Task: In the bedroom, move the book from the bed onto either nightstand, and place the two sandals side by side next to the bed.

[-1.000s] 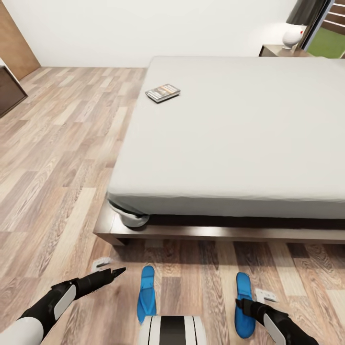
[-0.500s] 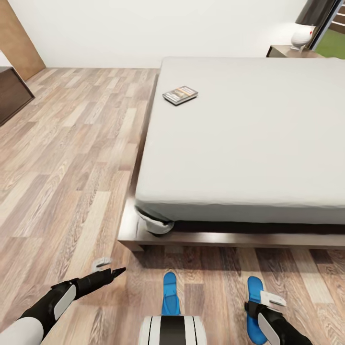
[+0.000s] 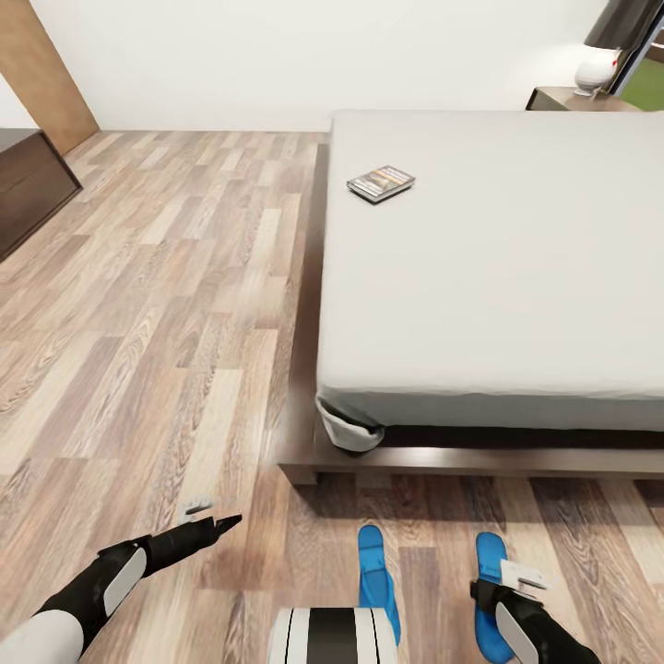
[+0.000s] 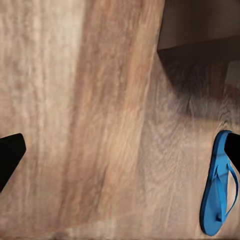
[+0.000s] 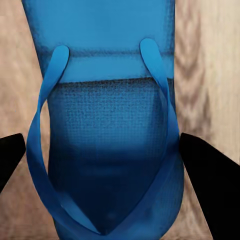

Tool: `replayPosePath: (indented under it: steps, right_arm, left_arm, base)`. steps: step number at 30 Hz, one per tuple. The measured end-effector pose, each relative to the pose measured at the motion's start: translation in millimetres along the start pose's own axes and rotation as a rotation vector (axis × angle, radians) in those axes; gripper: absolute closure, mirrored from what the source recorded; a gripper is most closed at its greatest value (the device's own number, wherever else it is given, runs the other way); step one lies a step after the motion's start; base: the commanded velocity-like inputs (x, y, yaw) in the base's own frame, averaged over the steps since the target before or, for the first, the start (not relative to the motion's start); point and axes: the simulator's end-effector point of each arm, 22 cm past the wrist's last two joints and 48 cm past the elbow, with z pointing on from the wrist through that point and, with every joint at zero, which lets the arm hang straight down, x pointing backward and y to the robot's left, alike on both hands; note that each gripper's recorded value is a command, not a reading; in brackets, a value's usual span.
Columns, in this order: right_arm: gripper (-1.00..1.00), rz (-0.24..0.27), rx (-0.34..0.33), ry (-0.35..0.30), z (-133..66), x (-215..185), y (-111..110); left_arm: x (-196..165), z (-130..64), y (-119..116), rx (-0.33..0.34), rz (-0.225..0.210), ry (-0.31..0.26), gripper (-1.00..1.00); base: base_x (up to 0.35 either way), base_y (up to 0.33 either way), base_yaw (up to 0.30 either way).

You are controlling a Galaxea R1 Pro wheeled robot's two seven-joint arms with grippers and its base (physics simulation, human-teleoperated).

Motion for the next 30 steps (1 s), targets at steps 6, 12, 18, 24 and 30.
replayPosePath:
  steps: [6, 12, 18, 24, 30]
  right_arm:
    - [1.0, 0.0, 0.0, 0.0, 0.0, 0.1, 0.1]
    - [1.0, 0.0, 0.001, 0.0, 0.1, 0.0, -0.6]
    - [1.0, 0.0, 0.001, 0.0, -0.1, -0.2, -0.4]
    - [1.0, 0.0, 0.001, 0.0, -0.1, 0.0, -0.2]
    - [1.0, 0.0, 0.001, 0.0, 0.0, -0.1, -0.3]
  left_arm:
    - [-0.1, -0.1, 0.4, -0.001, 0.0, 0.0, -1.0]
    - [0.2, 0.0, 0.2, -0.001, -0.001, 0.001, -1.0]
    - [-0.2, 0.0, 0.1, -0.001, 0.001, -0.001, -1.0]
    - [-0.1, 0.0, 0.2, -0.001, 0.001, -0.001, -1.0]
    - [-0.4, 0.1, 0.1, -0.001, 0.001, -0.001, -1.0]
  base:
    - [0.0, 0.325, 0.0]
    - [0.0, 0.293, 0.0]
    - [0.06, 0.045, 0.0]
    - [0.152, 0.002, 0.0]
    - [0.011, 0.0, 0.0]
